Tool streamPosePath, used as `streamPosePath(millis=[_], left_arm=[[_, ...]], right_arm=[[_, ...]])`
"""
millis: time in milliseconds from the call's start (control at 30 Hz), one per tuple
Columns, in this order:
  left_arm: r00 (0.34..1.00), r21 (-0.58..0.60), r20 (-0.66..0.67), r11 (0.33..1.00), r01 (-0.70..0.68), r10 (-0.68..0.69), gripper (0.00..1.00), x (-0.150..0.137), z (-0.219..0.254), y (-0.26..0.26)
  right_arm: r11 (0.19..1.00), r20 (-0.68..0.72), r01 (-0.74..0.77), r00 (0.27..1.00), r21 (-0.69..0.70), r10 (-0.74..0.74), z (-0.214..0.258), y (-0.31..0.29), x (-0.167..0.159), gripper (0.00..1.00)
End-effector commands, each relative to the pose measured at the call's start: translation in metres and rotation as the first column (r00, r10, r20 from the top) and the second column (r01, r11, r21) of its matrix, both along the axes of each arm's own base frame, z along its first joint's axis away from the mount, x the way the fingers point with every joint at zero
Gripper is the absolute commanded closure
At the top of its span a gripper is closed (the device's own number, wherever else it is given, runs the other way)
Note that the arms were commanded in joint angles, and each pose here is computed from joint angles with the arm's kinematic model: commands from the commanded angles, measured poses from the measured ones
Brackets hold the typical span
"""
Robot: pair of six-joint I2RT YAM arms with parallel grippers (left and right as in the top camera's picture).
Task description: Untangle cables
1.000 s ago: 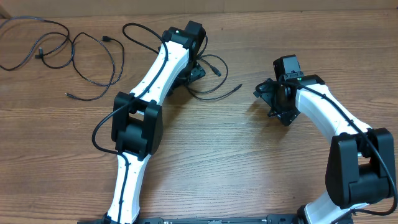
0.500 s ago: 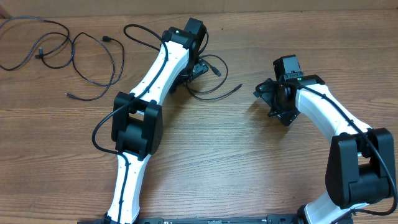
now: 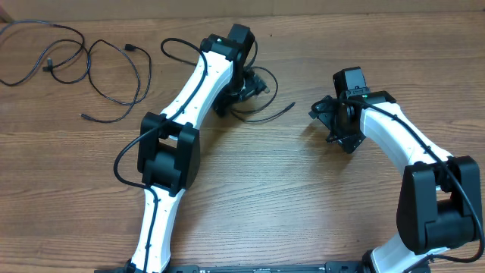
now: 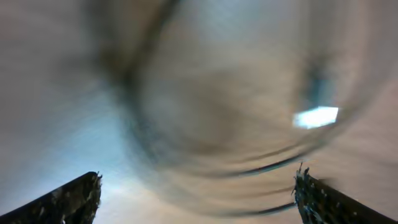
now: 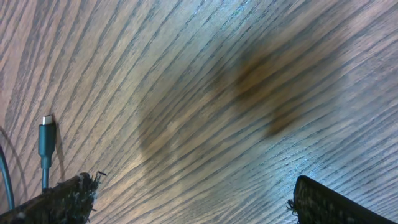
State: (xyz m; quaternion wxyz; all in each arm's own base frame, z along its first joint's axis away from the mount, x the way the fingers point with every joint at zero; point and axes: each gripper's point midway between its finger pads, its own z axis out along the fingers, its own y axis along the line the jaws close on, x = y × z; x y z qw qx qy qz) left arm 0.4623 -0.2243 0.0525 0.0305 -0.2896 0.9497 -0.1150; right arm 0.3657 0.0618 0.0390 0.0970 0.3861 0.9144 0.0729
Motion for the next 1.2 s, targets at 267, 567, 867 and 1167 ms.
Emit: streamPosePath(millis=[267,567,867,1167], left_arm=[[0.97,0.068,0.001,0.968,0.243,-0.244,0.0,-0.026,-0.008,-0.032],[0.993,0.335,-0.05,0.939,-0.082,0.104,0.07,-0.046,-0.019,0.015],[0.965,0.429,0.013,0.87,-0.244,0.264,0.01,-0.038,-0.027,0.05],[0.985,0.499,0.076,0.849,-0.175,0.158,0.02,-0.029,-0.061,0.065]], right_arm=[[1.0,0.009,-0.003,1.0,0.002,0.003,0.002,0.0,0.003,0.0],[1.0,0.009,-0.003,1.0,0.002,0.003,0.002,0.0,0.003,0.0],[1.0,0.009,-0.003,1.0,0.002,0.003,0.002,0.0,0.003,0.0],[1.0,0.009,-0.003,1.0,0.002,0.003,0.002,0.0,0.003,0.0]])
